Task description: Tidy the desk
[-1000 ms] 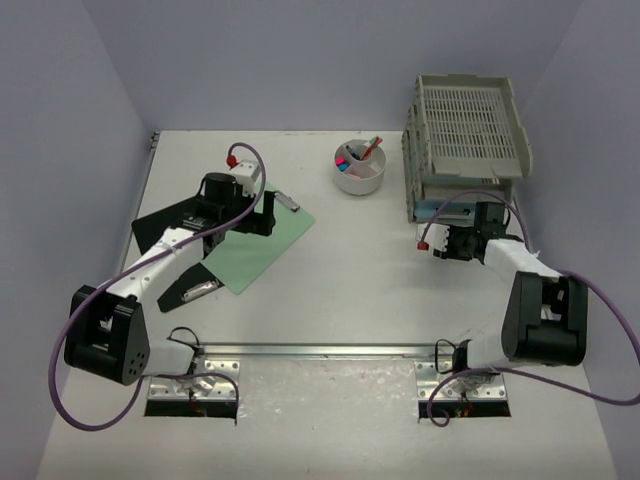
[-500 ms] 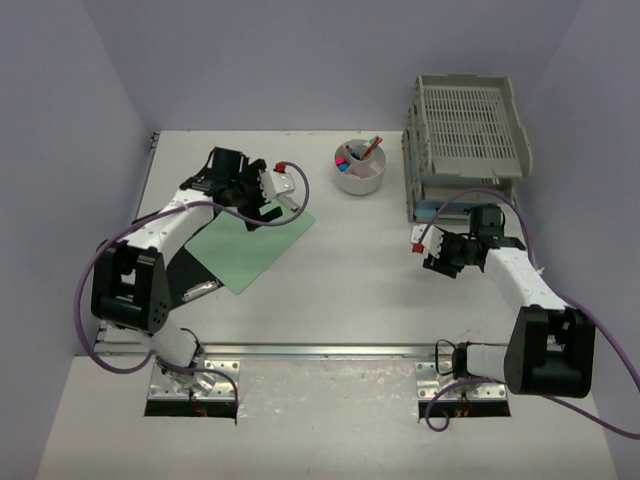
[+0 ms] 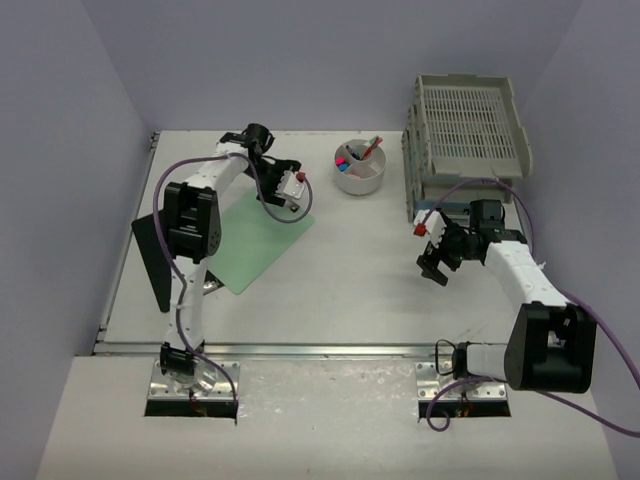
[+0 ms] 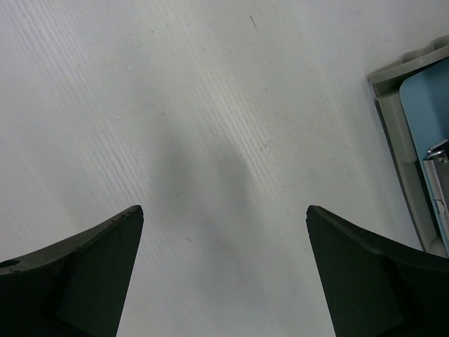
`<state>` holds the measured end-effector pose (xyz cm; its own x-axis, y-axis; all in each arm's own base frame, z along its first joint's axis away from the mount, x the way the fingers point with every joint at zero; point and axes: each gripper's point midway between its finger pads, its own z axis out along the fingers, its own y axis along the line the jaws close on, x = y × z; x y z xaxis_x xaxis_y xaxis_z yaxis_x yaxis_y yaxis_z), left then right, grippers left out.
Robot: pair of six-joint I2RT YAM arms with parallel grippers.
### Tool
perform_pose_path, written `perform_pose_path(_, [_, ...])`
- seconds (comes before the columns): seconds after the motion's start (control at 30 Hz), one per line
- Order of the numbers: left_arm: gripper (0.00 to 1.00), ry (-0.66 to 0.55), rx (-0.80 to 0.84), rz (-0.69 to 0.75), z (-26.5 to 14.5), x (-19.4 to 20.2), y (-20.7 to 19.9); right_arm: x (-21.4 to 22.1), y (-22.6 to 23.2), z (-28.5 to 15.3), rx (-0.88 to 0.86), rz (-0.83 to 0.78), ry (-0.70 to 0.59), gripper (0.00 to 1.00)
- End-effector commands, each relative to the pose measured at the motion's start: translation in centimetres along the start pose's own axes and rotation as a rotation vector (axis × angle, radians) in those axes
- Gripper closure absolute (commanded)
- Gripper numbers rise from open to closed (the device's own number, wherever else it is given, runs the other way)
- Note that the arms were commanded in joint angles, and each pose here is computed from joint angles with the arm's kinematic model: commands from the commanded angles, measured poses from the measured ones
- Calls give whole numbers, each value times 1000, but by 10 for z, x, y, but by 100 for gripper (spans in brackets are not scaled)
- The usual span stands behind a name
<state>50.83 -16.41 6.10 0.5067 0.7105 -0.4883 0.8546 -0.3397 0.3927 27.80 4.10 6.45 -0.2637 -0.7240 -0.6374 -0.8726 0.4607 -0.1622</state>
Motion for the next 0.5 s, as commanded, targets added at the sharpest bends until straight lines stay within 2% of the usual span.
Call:
perform_pose_path(0.0, [37,-32,79,103,5,2,-11,-21,-1,-9,14,39,-64,1])
perform_pose_path(0.17, [44,-27,124,106,23,12,-23,-23,-2,-9,15,57,-70,1])
perform_pose_path(0.37, [69,6,224,121,35,21,-46,-29,-8,-13,24,60,-77,1])
perform_pose_path(0.47, [72,34,297,149,40,26,-61,-31,-9,-15,27,55,-77,2])
